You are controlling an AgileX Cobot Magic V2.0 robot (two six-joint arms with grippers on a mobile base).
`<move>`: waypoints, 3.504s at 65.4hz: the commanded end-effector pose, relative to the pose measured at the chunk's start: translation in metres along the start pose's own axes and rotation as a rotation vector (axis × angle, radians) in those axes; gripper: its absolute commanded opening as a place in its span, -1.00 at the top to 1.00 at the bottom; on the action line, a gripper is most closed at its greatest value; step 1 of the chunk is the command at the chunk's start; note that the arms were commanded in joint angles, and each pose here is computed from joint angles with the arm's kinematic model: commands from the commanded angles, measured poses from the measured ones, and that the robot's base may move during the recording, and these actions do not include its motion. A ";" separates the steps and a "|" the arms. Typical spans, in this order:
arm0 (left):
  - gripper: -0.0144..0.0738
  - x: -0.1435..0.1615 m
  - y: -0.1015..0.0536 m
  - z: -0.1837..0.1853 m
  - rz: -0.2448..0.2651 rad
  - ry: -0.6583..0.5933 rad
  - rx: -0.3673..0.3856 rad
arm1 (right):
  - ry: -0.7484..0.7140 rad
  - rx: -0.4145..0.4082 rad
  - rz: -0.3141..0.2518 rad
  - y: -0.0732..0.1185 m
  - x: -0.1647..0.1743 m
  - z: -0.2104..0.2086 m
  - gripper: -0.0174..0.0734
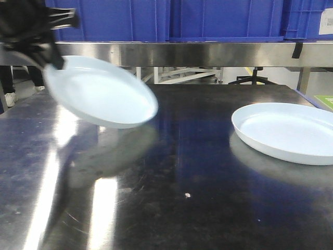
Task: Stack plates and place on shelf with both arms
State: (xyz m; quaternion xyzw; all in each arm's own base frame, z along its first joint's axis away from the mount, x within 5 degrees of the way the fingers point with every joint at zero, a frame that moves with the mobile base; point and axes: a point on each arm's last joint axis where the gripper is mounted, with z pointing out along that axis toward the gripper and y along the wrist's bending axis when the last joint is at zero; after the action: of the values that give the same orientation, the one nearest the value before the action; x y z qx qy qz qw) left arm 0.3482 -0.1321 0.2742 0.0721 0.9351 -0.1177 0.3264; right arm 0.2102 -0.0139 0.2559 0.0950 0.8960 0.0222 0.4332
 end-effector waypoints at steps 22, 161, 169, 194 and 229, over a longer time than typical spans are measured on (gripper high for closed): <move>0.44 0.009 -0.073 0.027 0.085 -0.071 0.153 | -0.110 -0.013 -0.004 0.003 -0.018 -0.007 -0.52; 0.46 0.133 0.073 -0.123 -0.036 -0.404 -0.178 | -0.101 -0.012 -0.004 0.002 -0.018 -0.007 -0.52; 0.46 0.133 0.073 -0.123 -0.036 -0.404 -0.178 | -0.099 -0.012 -0.004 0.002 -0.017 -0.007 -0.52; 0.46 0.133 0.074 -0.123 -0.036 -0.403 -0.178 | -0.081 -0.010 -0.004 0.002 -0.016 -0.007 -0.02; 0.46 0.133 0.074 -0.123 -0.036 -0.403 -0.178 | -0.041 -0.007 -0.005 0.002 -0.012 -0.007 -0.48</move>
State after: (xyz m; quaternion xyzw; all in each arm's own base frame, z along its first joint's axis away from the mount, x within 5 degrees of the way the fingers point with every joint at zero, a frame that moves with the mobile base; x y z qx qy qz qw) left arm 0.1828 -0.0203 0.2546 0.0052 0.8876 -0.0442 0.4585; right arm 0.2070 -0.0134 0.2520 0.0955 0.9076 0.0224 0.4082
